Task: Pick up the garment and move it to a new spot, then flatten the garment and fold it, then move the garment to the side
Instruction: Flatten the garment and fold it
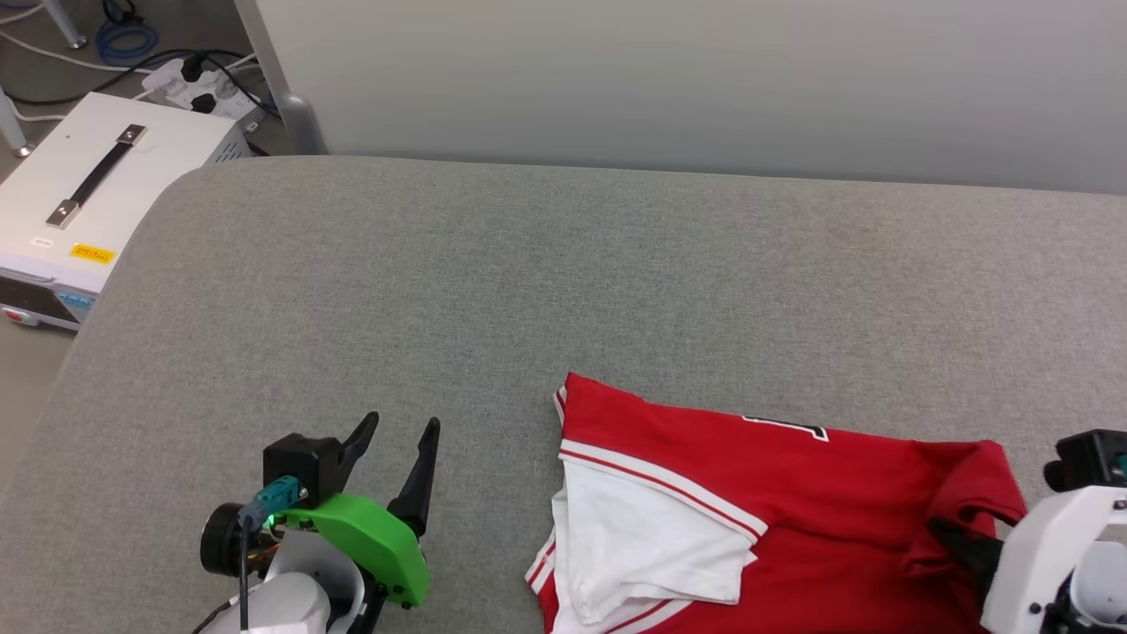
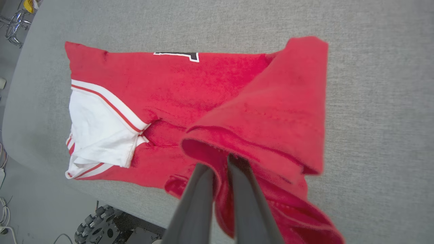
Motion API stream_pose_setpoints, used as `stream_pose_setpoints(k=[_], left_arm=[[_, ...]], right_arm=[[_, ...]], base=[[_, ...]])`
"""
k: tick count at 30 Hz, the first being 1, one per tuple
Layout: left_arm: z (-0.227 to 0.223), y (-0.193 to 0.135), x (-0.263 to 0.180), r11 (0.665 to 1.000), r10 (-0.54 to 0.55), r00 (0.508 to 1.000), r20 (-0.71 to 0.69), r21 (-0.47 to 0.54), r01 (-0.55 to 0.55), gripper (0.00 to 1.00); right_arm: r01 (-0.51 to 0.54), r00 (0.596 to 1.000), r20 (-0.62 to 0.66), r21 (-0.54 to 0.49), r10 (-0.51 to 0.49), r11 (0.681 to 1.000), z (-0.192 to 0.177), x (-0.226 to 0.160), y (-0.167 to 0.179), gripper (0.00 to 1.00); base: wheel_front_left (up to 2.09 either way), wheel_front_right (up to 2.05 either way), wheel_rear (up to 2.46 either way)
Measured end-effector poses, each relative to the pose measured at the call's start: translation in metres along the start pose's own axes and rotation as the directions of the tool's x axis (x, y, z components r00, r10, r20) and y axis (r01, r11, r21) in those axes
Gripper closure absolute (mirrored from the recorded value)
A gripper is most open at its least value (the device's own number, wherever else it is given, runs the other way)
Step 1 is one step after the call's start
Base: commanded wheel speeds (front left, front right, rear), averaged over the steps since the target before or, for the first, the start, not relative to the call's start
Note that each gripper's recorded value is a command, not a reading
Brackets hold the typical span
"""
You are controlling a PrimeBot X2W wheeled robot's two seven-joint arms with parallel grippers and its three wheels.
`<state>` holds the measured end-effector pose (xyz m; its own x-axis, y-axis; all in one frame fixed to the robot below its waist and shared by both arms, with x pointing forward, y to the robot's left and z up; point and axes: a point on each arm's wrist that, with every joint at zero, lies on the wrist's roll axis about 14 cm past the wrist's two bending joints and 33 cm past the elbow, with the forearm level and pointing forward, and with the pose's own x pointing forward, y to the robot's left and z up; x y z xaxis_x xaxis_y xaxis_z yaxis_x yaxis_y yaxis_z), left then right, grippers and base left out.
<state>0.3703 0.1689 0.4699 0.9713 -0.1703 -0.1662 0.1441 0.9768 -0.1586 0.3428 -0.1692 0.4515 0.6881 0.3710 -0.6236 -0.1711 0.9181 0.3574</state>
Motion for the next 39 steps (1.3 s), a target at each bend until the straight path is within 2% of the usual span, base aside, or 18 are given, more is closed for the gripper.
stream_pose_setpoints(k=[6, 13, 23, 34, 35, 36, 39], left_arm=[[0.001, 0.002, -0.002, 1.0, 0.012, 1.0, 0.006, -0.014, -0.012, 0.0], [0.003, 0.013, -0.006, 0.999, 0.048, 0.999, 0.016, -0.021, -0.047, 0.0], [0.002, 0.023, -0.016, 0.997, 0.078, 0.997, 0.021, -0.031, -0.078, 0.0], [-0.006, 0.03, -0.019, 0.993, 0.11, 0.994, 0.0, -0.05, -0.11, 0.0], [-0.007, 0.031, -0.019, 0.992, 0.113, 0.994, -0.004, -0.051, -0.113, 0.0], [-0.008, 0.031, -0.02, 0.992, 0.115, 0.993, -0.006, -0.052, -0.116, 0.0], [-0.011, 0.033, -0.021, 0.991, 0.12, 0.993, -0.013, -0.054, -0.12, 0.0]], right_arm=[[-0.153, 0.988, -0.015, 0.016, 0.153, 0.988, -0.002, 0.013, 0.058, 1.0], [-0.309, 0.951, -0.001, 0.019, 0.309, 0.951, 0.01, 0.029, 0.12, 1.0], [-0.426, 0.902, -0.06, 0.032, 0.427, 0.904, -0.01, 0.051, 0.166, 1.0], [-0.457, 0.883, -0.087, 0.064, 0.461, 0.887, -0.023, 0.084, 0.184, 1.0], [-0.456, 0.883, -0.088, 0.068, 0.461, 0.887, -0.024, 0.087, 0.185, 0.83], [-0.456, 0.883, -0.091, 0.071, 0.461, 0.887, -0.025, 0.089, 0.185, 0.0], [-0.479, 0.867, -0.114, 0.076, 0.485, 0.875, -0.031, 0.091, 0.195, 0.0]], base=[[0.0, 0.0, 0.0], [0.0, 0.0, 0.0], [0.0, 0.0, 0.0], [0.0, 0.0, 0.0], [0.0, 0.0, 0.0], [0.0, 0.0, 0.0], [0.0, 0.0, 0.0]])
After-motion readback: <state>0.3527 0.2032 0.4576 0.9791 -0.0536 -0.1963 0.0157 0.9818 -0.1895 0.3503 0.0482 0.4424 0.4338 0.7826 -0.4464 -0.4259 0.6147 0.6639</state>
